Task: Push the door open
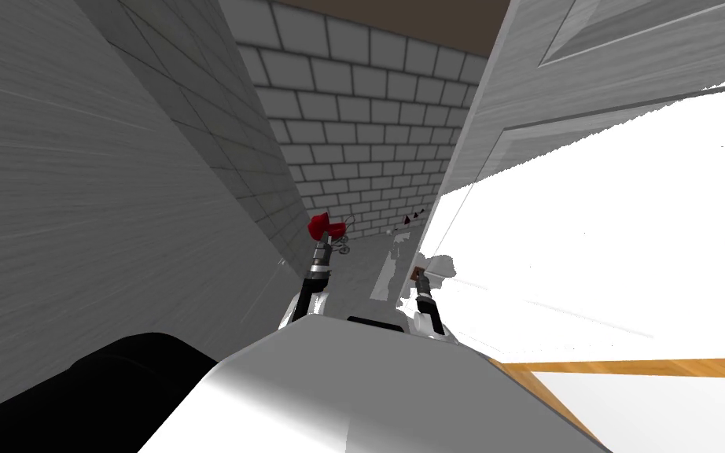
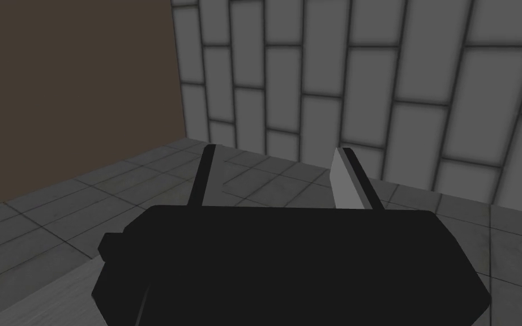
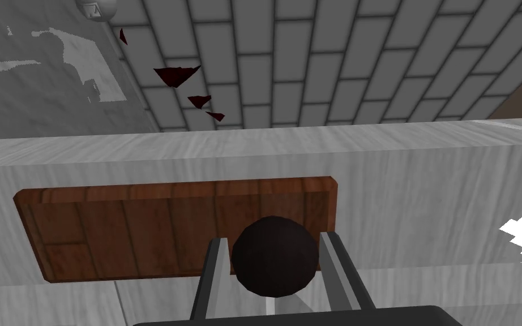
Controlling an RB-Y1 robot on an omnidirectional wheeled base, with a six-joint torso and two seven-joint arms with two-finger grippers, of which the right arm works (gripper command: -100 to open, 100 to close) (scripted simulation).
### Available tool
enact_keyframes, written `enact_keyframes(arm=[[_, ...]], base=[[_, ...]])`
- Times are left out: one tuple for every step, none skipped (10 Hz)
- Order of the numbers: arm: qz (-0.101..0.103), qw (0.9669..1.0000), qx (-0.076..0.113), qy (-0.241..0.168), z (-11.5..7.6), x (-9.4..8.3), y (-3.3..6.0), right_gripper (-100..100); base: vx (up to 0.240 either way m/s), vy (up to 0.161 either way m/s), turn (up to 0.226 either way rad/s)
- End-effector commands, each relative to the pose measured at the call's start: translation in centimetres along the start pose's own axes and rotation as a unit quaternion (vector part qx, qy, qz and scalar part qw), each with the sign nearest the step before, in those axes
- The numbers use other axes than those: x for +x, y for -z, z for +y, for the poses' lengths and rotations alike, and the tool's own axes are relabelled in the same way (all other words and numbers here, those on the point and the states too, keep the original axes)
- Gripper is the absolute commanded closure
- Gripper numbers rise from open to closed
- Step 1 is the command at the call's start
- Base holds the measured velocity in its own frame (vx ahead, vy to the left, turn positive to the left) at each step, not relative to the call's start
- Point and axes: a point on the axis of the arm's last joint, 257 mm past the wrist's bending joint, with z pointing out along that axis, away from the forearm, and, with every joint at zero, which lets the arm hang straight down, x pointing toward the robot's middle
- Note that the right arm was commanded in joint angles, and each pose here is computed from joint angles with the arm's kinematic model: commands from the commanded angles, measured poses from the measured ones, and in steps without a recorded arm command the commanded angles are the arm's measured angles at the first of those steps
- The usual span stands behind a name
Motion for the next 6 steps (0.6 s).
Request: enact_keyframes(arm=[[-0.016, 0.9999, -0.002, 0.0, 0.2, -1.8, -0.53, 100], [-0.025, 0.9997, -0.001, -0.001, 0.2, -2.5, -0.6, 100], [-0.032, 0.9995, 0.0, -0.002, 0.2, -3.1, -0.65, 100], [-0.039, 0.9992, 0.0, -0.004, 0.2, -3.6, -0.68, 100], [-0.045, 0.999, 0.001, -0.005, 0.2, -4.0, -0.7, 100], [-0.052, 0.9986, 0.001, -0.006, 0.2, -4.5, -0.72, 100]], base=[[0.211, 0.077, -0.08], [0.193, 0.069, -0.067], [0.205, 0.048, -0.065], [0.191, 0.065, -0.072], [0.167, 0.072, -0.069], [0.178, 0.046, -0.059]])
